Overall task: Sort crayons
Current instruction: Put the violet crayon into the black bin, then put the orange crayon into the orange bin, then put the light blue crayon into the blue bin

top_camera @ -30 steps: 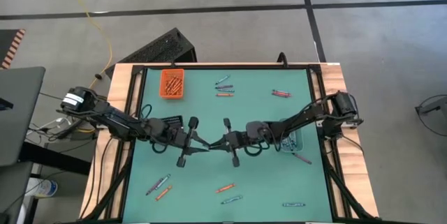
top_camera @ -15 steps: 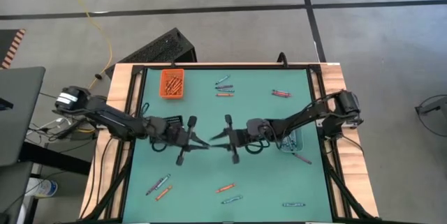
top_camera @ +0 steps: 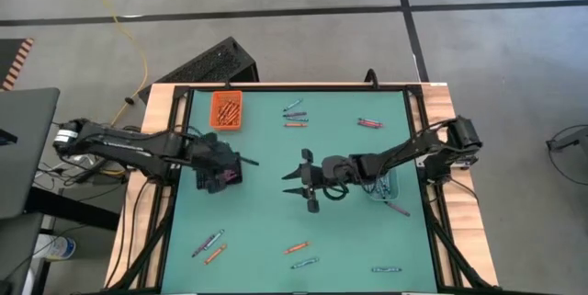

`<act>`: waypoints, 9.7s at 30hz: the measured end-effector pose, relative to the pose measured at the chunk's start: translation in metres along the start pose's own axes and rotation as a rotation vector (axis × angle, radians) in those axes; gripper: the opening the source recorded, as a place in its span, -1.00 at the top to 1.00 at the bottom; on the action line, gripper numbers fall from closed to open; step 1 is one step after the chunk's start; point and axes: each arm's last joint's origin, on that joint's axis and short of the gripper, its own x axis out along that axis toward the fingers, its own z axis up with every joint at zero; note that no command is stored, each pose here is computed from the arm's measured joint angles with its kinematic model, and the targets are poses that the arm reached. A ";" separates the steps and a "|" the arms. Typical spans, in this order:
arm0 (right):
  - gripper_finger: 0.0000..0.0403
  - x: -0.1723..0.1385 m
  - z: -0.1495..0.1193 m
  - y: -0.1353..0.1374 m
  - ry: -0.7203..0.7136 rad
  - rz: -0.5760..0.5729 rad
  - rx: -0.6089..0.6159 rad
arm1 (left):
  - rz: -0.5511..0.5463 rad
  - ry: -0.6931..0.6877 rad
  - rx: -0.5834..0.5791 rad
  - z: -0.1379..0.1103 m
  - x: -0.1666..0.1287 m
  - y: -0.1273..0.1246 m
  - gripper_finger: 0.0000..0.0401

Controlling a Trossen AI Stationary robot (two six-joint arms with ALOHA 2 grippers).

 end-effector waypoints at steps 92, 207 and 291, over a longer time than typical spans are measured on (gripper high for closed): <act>0.25 0.010 -0.093 0.123 0.342 0.346 -0.147 | -0.300 -0.548 0.434 0.005 -0.007 -0.121 0.45; 0.13 0.009 -0.008 0.020 0.000 -0.215 -0.174 | 0.496 -0.348 -0.159 0.038 -0.002 0.100 0.94; 0.21 -0.160 -0.112 -0.254 1.308 -0.510 0.406 | -0.236 -0.650 0.068 -0.023 -0.001 -0.012 0.30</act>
